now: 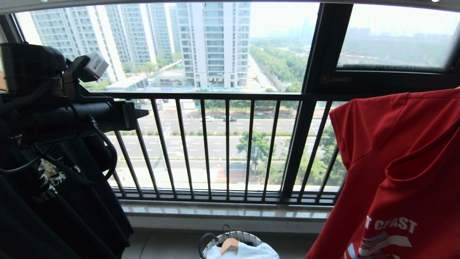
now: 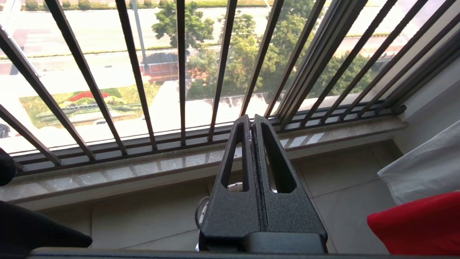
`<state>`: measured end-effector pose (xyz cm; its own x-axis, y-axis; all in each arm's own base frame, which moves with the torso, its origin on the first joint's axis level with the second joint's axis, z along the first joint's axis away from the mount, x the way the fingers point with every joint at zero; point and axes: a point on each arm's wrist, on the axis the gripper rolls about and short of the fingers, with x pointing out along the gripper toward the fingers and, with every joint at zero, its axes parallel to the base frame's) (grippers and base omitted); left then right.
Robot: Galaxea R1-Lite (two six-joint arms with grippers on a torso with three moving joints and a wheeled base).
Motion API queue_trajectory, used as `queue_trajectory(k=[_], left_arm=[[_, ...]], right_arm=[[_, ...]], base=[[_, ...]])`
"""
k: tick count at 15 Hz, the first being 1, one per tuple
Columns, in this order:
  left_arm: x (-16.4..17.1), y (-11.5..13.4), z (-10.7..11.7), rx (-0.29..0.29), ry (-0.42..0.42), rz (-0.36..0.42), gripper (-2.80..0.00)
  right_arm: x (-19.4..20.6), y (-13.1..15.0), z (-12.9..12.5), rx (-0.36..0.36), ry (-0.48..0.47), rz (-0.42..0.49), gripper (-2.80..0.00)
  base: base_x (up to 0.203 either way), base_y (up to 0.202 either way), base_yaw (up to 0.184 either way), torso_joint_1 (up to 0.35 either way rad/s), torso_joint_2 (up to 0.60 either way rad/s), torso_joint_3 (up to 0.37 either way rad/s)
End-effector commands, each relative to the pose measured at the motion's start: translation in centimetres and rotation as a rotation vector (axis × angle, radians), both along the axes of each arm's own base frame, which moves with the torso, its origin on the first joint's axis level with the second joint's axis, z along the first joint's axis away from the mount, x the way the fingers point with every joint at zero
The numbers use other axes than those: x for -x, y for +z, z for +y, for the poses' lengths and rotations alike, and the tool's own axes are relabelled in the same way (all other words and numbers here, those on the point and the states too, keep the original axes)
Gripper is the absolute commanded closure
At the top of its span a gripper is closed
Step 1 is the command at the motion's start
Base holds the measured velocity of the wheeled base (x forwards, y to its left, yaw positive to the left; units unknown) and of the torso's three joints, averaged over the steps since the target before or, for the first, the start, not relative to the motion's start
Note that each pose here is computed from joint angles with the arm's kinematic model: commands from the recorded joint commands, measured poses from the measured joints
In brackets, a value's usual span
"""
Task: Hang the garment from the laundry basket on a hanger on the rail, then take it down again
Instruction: Hang the clothes on the clothes rack
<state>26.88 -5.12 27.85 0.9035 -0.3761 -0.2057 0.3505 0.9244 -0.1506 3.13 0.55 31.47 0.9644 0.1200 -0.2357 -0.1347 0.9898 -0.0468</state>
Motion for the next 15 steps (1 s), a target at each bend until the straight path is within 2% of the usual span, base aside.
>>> queue_trajectory(k=[1,6,15], left_arm=[[0.0,0.1,0.0,0.002,-0.001,-0.002,0.00],[-0.1,0.0,0.0,0.001,0.001,0.000,0.00],[-0.4,-0.3,0.0,-0.001,0.000,0.012,0.00]], right_arm=[[-0.1,0.0,0.0,0.002,-0.001,0.005,0.00],[0.4,-0.2,-0.1,-0.007,0.004,-0.003,0.00],[-1.4,-0.9,0.7,-0.027,0.121,0.054,0.00]], base=[[0.000,0.000,0.000,0.147,-0.32,-0.164],[0.000,0.000,0.000,0.148,-0.30,-0.156],[0.000,0.000,0.000,0.000,0.00,0.000]])
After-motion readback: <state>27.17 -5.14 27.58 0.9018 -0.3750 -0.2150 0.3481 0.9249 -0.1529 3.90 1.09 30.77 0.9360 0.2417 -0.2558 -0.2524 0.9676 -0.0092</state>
